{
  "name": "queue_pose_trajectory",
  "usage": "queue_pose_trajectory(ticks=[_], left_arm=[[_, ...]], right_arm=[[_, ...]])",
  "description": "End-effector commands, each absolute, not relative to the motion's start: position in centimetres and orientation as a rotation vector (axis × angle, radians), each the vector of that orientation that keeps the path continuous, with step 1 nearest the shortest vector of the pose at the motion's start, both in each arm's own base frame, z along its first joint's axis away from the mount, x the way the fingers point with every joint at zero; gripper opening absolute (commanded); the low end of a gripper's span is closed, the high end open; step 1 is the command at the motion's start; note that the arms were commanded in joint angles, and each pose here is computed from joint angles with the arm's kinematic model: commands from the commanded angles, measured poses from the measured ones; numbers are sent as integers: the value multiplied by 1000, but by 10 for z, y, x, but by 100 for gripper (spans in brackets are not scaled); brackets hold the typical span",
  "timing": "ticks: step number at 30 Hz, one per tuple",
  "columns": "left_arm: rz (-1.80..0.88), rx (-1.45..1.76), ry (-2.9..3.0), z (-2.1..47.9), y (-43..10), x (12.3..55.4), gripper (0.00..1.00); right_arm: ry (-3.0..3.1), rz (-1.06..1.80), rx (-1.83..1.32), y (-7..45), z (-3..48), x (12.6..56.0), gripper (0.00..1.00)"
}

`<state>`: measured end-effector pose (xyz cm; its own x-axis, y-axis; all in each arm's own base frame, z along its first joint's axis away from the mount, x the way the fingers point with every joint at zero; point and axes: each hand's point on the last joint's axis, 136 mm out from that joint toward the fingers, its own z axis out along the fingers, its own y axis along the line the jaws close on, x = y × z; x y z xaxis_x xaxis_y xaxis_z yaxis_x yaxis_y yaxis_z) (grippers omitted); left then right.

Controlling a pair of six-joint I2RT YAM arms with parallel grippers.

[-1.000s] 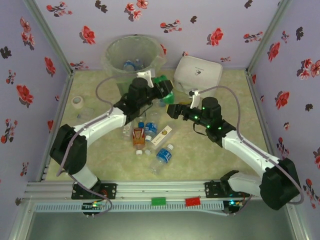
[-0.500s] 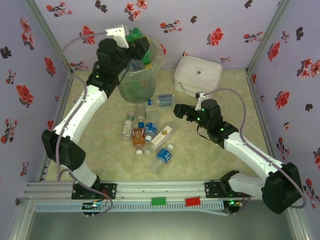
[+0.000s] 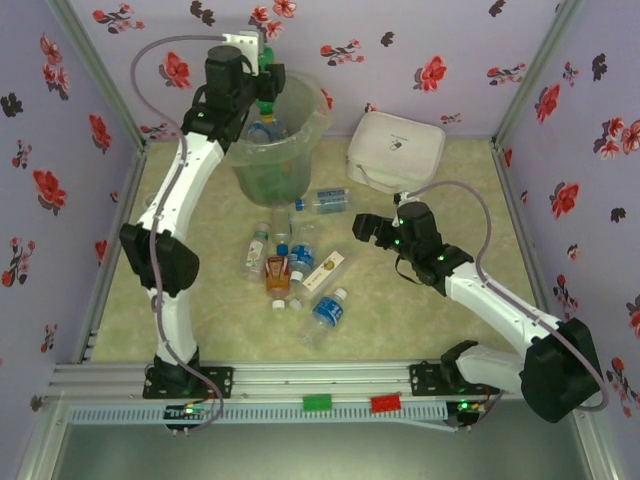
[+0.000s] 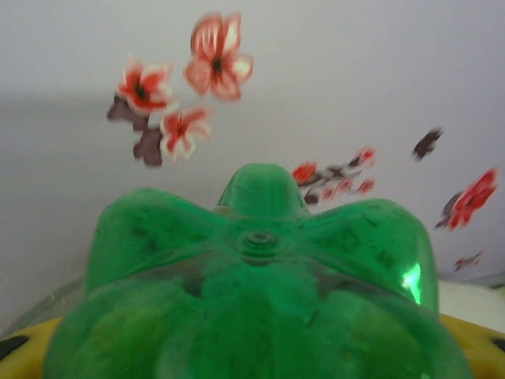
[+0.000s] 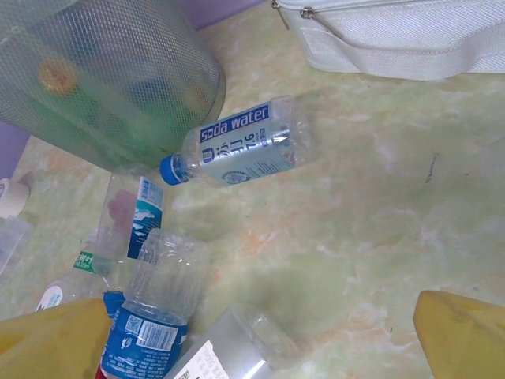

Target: Put the plastic bottles in the bin

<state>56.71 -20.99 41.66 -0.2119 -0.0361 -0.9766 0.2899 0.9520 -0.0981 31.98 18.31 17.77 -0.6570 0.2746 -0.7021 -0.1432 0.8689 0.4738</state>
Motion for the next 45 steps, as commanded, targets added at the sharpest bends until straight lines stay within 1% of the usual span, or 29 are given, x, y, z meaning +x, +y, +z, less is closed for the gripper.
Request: queue_pose_trajectory(ticks=[1, 2, 4, 7, 8, 13, 17, 21, 25, 28, 31, 35, 39, 42, 45], left_arm=[[-174, 237, 1870, 388, -199, 575, 43], [-165, 239, 1893, 382, -198, 577, 45], [-151, 236, 1926, 372, -197, 579, 57], [-147, 210, 1943, 373, -194, 576, 97], [-149, 206, 1939, 377, -193, 574, 100], [-171, 184, 1905, 407, -185, 549, 100], [-219, 178, 1858, 425, -183, 517, 100], [-315, 162, 1757, 439, -180, 471, 100], [-446, 99, 1692, 431, -173, 426, 100], [-539, 40, 1692, 407, -169, 397, 100], [-646, -59, 1706, 367, -167, 371, 100], [-772, -159, 1762, 299, -175, 342, 100], [-813, -225, 1882, 235, -185, 322, 100], [-827, -235, 1955, 206, -192, 310, 100], [-806, -221, 1995, 194, -193, 306, 100]], right_arm=[[2244, 588, 138, 174, 161, 319, 100], [2257, 583, 137, 173, 158, 318, 100], [2278, 578, 140, 173, 152, 317, 100], [2303, 594, 162, 176, 145, 316, 99], [2309, 609, 172, 177, 143, 316, 100], [2367, 659, 264, 184, 129, 316, 100], [2410, 710, 345, 193, 115, 313, 100], [2462, 744, 413, 204, 102, 306, 100], [2505, 782, 434, 222, 97, 298, 100], [2526, 810, 452, 234, 95, 291, 100], [2532, 771, 460, 239, 94, 286, 100], [2541, 738, 486, 243, 88, 282, 98], [2536, 769, 543, 250, 83, 283, 95], [2532, 806, 569, 261, 80, 285, 93], [2531, 816, 587, 270, 74, 287, 91]])
